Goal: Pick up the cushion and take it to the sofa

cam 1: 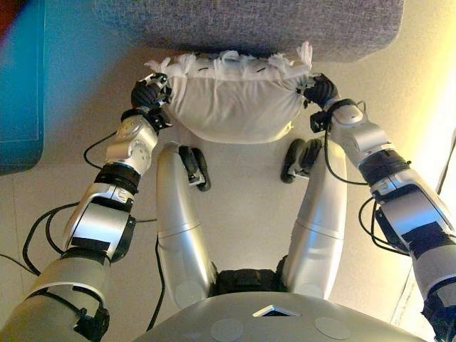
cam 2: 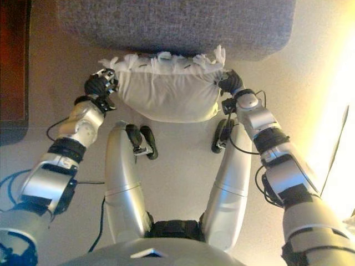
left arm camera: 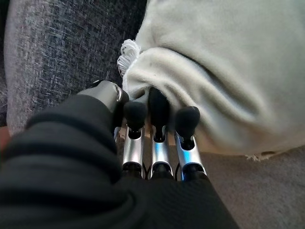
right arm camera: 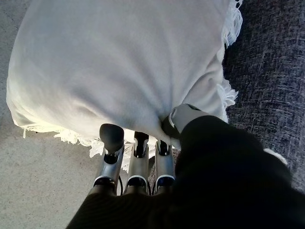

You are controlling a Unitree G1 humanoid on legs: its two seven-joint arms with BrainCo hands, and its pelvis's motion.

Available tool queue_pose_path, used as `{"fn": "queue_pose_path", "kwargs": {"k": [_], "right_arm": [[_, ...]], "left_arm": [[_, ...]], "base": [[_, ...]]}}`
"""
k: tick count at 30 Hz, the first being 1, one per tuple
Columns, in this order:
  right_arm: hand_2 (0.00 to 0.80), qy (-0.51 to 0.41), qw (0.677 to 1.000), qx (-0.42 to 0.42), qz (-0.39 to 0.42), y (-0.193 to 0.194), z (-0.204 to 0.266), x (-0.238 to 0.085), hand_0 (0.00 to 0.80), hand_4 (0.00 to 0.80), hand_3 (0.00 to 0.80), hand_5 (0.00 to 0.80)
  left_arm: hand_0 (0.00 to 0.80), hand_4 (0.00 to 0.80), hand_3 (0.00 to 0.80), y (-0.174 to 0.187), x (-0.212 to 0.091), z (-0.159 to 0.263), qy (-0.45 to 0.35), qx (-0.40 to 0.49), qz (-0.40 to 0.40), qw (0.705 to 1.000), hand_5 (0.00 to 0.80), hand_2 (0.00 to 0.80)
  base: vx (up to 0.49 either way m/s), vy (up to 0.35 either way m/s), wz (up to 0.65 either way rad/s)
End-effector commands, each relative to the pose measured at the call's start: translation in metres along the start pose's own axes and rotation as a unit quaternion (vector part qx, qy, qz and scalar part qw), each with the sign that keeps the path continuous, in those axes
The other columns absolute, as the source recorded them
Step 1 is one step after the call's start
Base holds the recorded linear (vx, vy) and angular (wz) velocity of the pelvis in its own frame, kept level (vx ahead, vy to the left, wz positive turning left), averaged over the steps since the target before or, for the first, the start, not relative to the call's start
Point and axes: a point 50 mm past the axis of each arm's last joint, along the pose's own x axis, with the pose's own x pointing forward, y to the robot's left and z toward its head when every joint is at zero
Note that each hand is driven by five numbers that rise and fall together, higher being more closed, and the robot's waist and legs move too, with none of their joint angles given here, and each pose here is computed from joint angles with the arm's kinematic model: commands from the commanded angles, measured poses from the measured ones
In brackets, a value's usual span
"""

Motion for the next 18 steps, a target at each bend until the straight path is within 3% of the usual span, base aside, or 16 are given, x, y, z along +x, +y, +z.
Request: {"fn": "queue_pose_path", "kwargs": {"k": [1, 18], "right_arm": [[0.800, -0.106, 0.994, 0.026, 0.009, 0.013, 0.047, 0.002, 0.800, 0.800, 0.800, 0.800], [0.800, -0.201, 0.972, 0.112, 0.036, 0.037, 0.025, -0.031, 0.800, 0.800, 0.800, 0.800]], "left_arm": [[0.800, 0.800, 0.800, -0.038, 0.003, 0.029, -0.076, -0.010, -0.082, 0.994, 0.800, 0.800], [0.800, 0.800, 0.800, -0.038, -0.027, 0.003, -0.144, -0.050, -0.105, 0.983, 0.800, 0.800]], "base": [[-0.027, -0.013, 0.09], [0.027, -0.003, -0.03]]}}
